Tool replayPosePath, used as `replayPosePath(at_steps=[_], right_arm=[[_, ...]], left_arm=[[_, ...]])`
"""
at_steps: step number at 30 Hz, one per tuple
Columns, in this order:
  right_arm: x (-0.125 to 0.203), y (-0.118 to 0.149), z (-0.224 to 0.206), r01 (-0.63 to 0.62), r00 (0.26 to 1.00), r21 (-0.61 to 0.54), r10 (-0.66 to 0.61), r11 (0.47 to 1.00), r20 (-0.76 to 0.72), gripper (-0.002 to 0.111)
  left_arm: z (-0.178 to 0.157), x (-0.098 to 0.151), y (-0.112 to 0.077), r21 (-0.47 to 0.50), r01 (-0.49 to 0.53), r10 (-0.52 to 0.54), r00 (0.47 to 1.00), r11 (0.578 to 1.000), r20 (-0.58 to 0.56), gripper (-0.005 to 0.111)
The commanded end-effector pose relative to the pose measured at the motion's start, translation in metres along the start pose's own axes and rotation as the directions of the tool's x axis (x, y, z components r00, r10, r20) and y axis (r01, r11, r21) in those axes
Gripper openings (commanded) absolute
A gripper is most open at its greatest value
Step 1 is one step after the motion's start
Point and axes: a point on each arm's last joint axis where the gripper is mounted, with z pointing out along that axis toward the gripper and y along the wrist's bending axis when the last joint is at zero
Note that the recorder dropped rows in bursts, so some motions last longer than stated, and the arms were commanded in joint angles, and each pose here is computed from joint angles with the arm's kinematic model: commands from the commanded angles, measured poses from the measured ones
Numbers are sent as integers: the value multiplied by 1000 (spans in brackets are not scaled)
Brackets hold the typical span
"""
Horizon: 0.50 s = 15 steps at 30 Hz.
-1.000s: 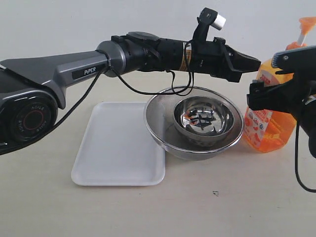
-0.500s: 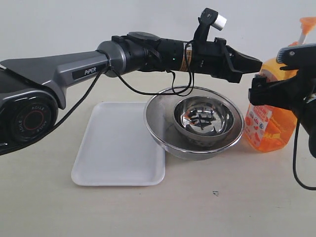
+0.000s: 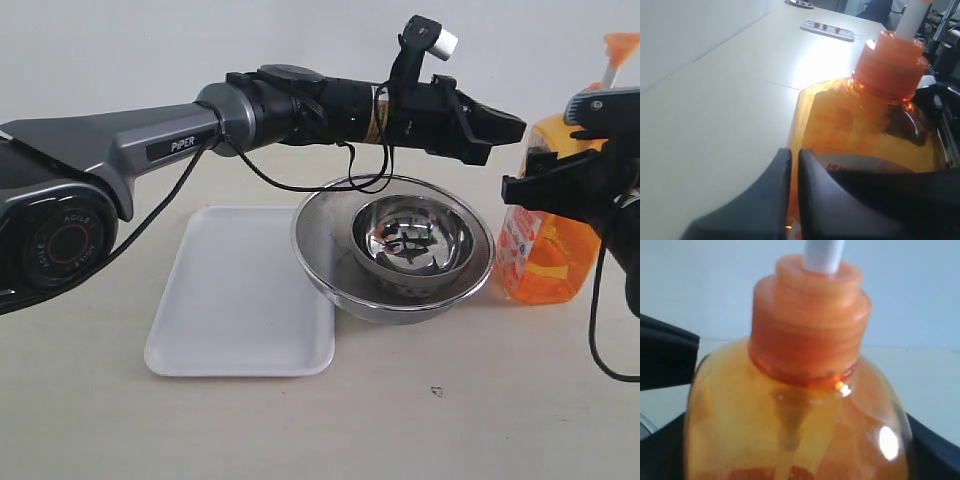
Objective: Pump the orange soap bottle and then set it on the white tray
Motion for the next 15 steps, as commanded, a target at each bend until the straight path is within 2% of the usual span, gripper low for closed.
replayPosePath(at_steps=[1,4,10,13,15], right_arm=[[4,1,0,-8,998,-17,7,1000,-59,21],[4,1,0,-12,998,-16,11,1000,-58,0],[4,1,1,-8,999,-14,7,1000,-52,0],[5,1,0,11,998,-21,-13,1000,-67,0],[7,2,0,16,996,-31,-18,999,-87,0]], left_arm=[[1,-6,-3,-5,-13,13,1000,1000,0,5],[1,-7,-4,-5,-16,16,1000,1000,0,5],[-1,-8,-4,-2,-54,54,998,999,-31,5],[-6,-17,-9,-1,-119,118,989,993,-89,5],[-12,-30,-11,-10,-105,104,992,994,-75,5]])
